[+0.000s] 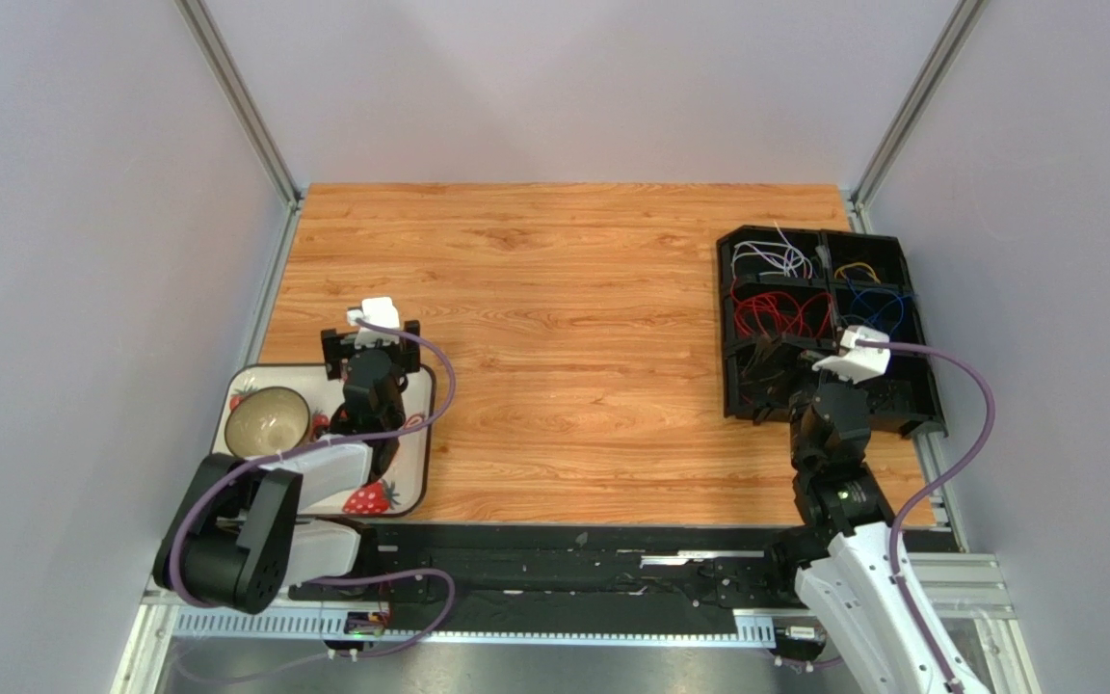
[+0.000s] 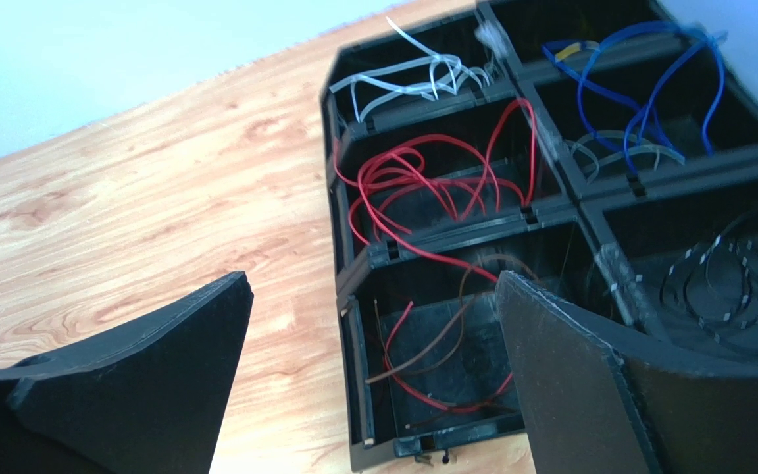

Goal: Untangle the cables

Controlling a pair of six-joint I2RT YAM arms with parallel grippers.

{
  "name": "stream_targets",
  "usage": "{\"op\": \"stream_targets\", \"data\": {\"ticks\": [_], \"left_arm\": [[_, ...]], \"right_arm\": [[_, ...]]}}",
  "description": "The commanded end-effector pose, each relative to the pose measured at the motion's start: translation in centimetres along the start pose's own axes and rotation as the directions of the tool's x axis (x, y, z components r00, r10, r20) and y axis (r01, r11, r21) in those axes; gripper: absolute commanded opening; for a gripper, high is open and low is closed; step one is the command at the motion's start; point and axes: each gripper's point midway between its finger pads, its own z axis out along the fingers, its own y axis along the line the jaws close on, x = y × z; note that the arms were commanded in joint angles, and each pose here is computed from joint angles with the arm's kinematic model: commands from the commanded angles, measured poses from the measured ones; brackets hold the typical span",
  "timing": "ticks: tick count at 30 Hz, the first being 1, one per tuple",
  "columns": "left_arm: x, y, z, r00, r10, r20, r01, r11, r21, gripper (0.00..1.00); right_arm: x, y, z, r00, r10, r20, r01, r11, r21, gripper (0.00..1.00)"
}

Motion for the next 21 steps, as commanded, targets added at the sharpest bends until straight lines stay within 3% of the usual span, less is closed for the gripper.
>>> {"op": "stream_targets", "data": {"ticks": [1,4,12,14,21], "left_arm": [[-3.3,-2.1,0.9,0.99,-0.065,0.127,0.037,0.976,0.214,0.99],[-2.4,-2.8,1.4,0.992,-0.078,0.098,0.044,0.951,0.307,0.99],[-2.1,-2.6,1.9,0.99,-0.111,0.087,0.076,0.94,0.331,0.99],[-2.1,-2.5,1.9,0.99,-0.115,0.088,0.08,0.941,0.329,0.99],[-2.1,-2.5,1.9,0.989,-0.115,0.089,0.08,0.941,0.329,0.99]], "right_arm": [[-2.6,0.8,-0.2,0.993,-0.057,0.101,0.062,0.997,-0.05,1.0],[-1.9,-0.5,0.3,0.989,-0.12,0.09,0.119,0.993,0.015,1.0],[1.8,-1.9,3.4,0.977,-0.215,0.018,0.212,0.973,0.095,1.0],[2.1,-2.5,4.5,0.976,-0.214,0.046,0.207,0.971,0.122,1.0],[4.5,-2.6,5.7,0.962,-0.254,0.103,0.251,0.967,0.038,1.0]]}}
